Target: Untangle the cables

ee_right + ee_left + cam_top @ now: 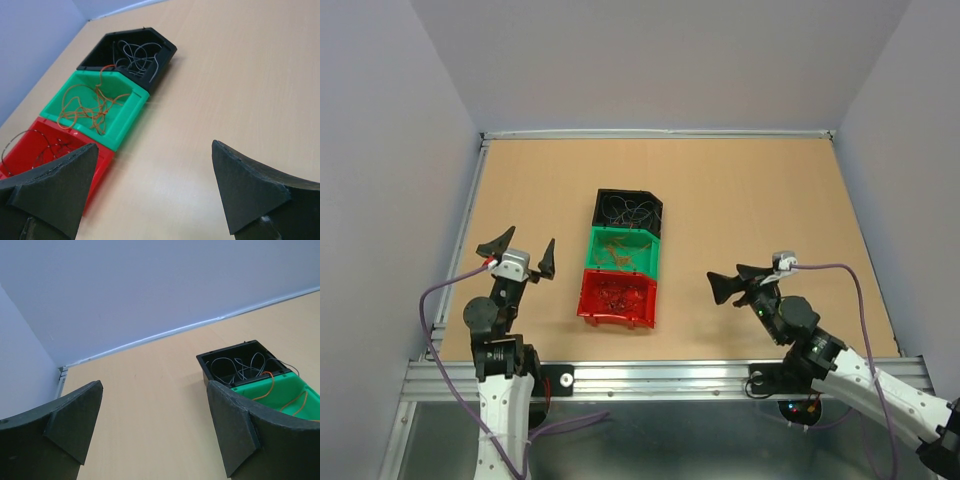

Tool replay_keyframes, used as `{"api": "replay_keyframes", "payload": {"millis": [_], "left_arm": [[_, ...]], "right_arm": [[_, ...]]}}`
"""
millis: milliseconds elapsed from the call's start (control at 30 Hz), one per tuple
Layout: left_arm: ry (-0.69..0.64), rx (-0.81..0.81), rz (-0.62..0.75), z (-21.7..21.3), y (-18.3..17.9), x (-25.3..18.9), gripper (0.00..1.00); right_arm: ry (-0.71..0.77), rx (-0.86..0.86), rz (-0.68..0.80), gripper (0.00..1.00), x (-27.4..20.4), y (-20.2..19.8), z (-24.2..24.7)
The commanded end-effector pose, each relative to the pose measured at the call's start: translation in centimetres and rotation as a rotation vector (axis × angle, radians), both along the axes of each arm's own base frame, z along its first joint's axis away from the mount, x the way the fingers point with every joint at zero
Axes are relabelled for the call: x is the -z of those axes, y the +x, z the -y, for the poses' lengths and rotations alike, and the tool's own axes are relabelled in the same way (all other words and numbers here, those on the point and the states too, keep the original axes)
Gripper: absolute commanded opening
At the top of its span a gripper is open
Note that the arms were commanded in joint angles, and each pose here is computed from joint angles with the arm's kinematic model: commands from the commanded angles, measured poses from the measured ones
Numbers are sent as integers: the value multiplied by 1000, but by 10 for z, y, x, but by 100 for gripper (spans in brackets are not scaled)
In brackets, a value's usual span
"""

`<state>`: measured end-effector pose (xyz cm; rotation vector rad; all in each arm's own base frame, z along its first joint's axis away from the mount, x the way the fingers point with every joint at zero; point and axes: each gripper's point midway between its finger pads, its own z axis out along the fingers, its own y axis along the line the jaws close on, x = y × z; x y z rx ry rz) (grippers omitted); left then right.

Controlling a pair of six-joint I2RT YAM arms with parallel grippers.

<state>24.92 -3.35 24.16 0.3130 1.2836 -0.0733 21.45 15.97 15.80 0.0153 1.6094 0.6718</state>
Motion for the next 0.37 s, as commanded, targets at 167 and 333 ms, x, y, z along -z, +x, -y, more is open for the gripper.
{"api": "replay_keyframes", "payload": {"millis": [167, 333], "left_arm": [[31, 31, 15, 5, 4, -5, 99], [31, 31, 13, 5, 4, -3, 99]], "right_arm": [[11, 26, -2, 100, -4, 3, 3], [26, 34, 11, 100, -6, 3, 5]]}}
